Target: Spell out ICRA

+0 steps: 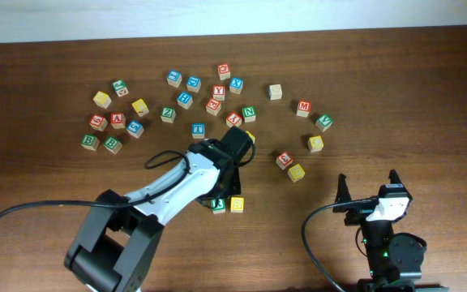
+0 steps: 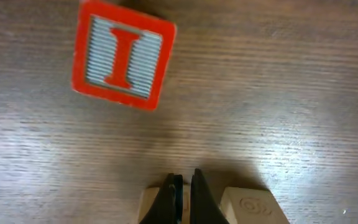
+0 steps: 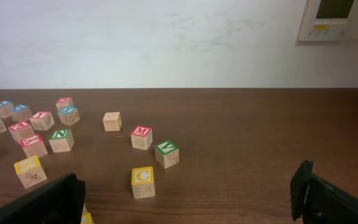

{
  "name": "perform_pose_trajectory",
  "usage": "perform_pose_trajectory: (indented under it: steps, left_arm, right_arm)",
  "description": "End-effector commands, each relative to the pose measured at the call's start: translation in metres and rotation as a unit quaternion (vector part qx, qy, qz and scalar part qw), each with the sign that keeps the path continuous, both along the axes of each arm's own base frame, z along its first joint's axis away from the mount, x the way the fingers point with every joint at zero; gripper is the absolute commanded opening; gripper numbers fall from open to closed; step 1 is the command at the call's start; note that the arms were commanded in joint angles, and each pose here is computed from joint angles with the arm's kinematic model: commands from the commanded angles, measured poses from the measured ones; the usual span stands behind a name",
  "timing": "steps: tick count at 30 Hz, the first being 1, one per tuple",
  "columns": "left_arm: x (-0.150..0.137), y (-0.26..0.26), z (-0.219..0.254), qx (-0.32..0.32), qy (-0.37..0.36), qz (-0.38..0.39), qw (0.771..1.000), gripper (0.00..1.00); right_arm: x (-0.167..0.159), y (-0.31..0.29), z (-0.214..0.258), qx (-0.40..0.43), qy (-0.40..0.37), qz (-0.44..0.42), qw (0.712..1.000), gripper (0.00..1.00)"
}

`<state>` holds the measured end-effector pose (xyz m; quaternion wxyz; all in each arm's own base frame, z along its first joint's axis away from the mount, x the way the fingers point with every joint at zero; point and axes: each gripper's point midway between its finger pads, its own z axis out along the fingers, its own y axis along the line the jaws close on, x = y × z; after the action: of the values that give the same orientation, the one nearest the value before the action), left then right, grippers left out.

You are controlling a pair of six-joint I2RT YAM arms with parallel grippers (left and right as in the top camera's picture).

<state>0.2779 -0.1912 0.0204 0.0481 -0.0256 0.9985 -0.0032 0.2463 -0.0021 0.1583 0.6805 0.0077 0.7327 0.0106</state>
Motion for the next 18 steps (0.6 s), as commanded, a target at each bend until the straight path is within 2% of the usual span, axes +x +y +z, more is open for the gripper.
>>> perform_pose_trajectory:
  steps: [1,2,6,12,18]
  left_arm:
    - [0.022,0.006,0.026,-0.012,-0.014,0.014,1.0,0.0]
    - [0.022,0.012,0.034,-0.012,-0.01,0.022,1.0,0.0]
    - [-0.014,0.022,0.028,-0.005,0.061,0.021,0.998,0.11]
    - [-0.041,0.036,0.003,0.018,0.097,0.02,0.995,0.04]
    - [-0.039,0.036,0.0,0.015,0.091,0.021,0.996,0.06]
  right_arm:
    - [0.0,-0.002,-0.003,0.002,0.003,-0.006,1.0,0.98]
    - [0.0,-0.002,-0.003,0.002,0.003,-0.006,1.0,0.98]
    - [0.0,-0.002,-0.003,0.002,0.003,-0.006,1.0,0.99]
    - [0.0,-0.002,-0.003,0.002,0.003,-0.006,1.0,0.98]
    - [0.0,-0.002,-0.003,0.002,0.003,-0.006,1.0,0.98]
